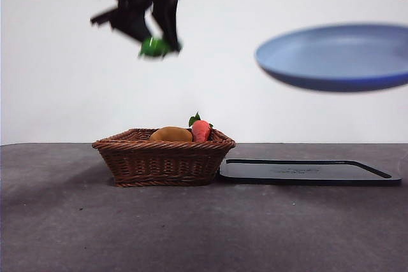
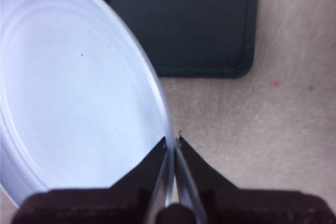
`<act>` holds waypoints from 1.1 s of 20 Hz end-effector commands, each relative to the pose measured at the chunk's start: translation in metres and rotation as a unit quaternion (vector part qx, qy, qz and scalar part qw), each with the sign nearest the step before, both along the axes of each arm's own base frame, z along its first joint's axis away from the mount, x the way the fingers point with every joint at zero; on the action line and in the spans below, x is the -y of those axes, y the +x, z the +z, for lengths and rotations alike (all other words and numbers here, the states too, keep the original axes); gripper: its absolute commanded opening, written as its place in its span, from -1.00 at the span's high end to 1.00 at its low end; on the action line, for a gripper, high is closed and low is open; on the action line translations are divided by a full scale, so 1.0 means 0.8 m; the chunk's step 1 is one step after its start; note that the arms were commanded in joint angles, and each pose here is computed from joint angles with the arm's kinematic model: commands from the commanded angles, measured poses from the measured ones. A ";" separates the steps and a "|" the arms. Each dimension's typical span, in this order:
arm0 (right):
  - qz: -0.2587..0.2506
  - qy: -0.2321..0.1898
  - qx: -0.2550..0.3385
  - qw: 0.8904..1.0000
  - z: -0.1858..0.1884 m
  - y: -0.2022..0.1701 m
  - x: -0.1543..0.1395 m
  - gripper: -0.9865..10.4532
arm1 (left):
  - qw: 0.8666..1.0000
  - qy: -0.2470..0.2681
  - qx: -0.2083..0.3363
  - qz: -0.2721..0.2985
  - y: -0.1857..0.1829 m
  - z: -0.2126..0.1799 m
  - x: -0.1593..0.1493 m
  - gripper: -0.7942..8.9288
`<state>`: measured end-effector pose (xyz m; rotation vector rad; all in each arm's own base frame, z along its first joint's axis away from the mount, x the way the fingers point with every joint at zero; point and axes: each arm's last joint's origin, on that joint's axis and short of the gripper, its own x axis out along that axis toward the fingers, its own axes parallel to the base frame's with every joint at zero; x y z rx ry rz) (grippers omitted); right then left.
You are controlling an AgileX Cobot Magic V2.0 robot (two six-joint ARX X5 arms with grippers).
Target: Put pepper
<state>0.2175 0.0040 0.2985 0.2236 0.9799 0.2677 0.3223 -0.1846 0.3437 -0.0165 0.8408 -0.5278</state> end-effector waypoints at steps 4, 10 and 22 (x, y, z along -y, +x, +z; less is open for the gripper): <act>0.002 0.079 -0.058 0.995 -0.037 0.052 -0.006 0.82 | 0.987 -0.071 -0.007 -0.144 -0.046 0.021 0.057 0.58; 0.001 0.086 -0.079 0.993 -0.046 0.058 -0.013 0.82 | 0.974 -0.003 -0.002 -0.227 -0.079 -0.022 0.136 0.58; -0.011 0.091 -0.110 0.990 -0.049 0.053 -0.014 0.82 | 0.964 0.050 -0.013 -0.261 -0.065 -0.104 0.192 0.57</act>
